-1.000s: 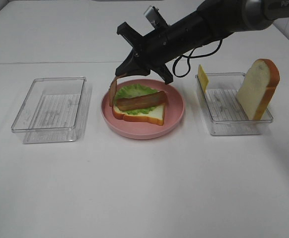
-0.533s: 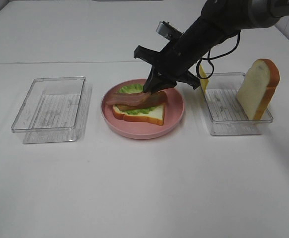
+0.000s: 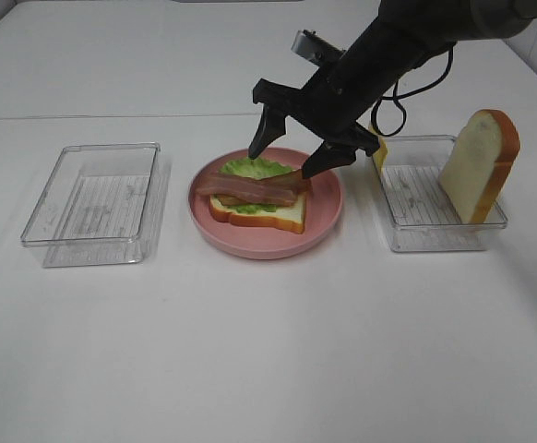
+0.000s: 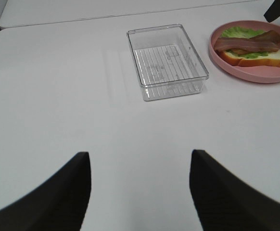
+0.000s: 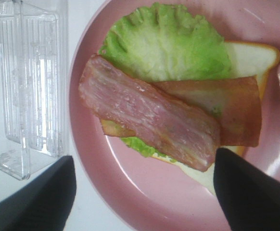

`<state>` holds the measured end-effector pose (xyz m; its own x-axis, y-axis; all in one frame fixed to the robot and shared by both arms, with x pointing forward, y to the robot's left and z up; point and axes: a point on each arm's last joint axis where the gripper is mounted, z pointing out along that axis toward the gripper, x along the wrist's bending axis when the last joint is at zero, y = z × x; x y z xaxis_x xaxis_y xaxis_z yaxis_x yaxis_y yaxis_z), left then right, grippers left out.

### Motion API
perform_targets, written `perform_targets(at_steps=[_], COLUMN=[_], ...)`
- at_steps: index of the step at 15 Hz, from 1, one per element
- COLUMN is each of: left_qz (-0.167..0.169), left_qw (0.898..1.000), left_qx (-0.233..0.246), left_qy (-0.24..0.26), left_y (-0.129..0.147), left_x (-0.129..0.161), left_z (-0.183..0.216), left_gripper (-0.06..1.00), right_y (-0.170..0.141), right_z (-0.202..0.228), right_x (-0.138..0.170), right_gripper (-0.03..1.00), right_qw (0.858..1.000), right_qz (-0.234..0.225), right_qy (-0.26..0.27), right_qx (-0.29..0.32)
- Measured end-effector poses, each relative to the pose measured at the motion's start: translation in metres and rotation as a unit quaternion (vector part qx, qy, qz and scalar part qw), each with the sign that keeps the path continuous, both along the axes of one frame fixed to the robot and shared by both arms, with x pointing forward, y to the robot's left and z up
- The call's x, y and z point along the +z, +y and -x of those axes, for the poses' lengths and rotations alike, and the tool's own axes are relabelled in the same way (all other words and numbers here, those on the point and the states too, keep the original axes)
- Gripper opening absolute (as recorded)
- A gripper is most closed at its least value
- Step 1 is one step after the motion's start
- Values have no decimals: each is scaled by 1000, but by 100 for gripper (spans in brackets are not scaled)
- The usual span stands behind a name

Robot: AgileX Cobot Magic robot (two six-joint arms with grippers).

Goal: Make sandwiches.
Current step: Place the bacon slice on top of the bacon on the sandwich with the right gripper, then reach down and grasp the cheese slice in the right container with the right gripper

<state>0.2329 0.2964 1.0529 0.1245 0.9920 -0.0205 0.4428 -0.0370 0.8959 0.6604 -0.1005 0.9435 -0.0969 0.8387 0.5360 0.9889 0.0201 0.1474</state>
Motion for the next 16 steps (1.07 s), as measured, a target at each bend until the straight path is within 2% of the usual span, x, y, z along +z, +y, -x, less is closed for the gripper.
perform_targets(at_steps=[5, 9, 10, 11, 13, 16], left_qz=[0, 0, 0, 0, 0, 0], left_qw=[1000, 1000, 1000, 1000, 1000, 1000], left_qx=[0, 0, 0, 0, 0, 0], left_qy=[0, 0, 0, 0, 0, 0], left_y=[0, 0, 0, 0, 0, 0], left_x=[0, 0, 0, 0, 0, 0], left_z=[0, 0, 0, 0, 0, 0], left_gripper=[58, 58, 58, 58, 58, 58], right_y=[-9, -27, -32, -45, -53, -63], right_z=[17, 27, 27, 23, 20, 13], right_x=[53, 97, 101, 107, 107, 105], right_gripper=[75, 75, 75, 71, 68, 65], right_qw=[998, 990, 986, 973, 965, 967], right_qz=[28, 118, 147, 220, 254, 249], right_qy=[-29, -33, -33, -43, -52, -54], right_qx=[47, 75, 68, 46, 41, 28])
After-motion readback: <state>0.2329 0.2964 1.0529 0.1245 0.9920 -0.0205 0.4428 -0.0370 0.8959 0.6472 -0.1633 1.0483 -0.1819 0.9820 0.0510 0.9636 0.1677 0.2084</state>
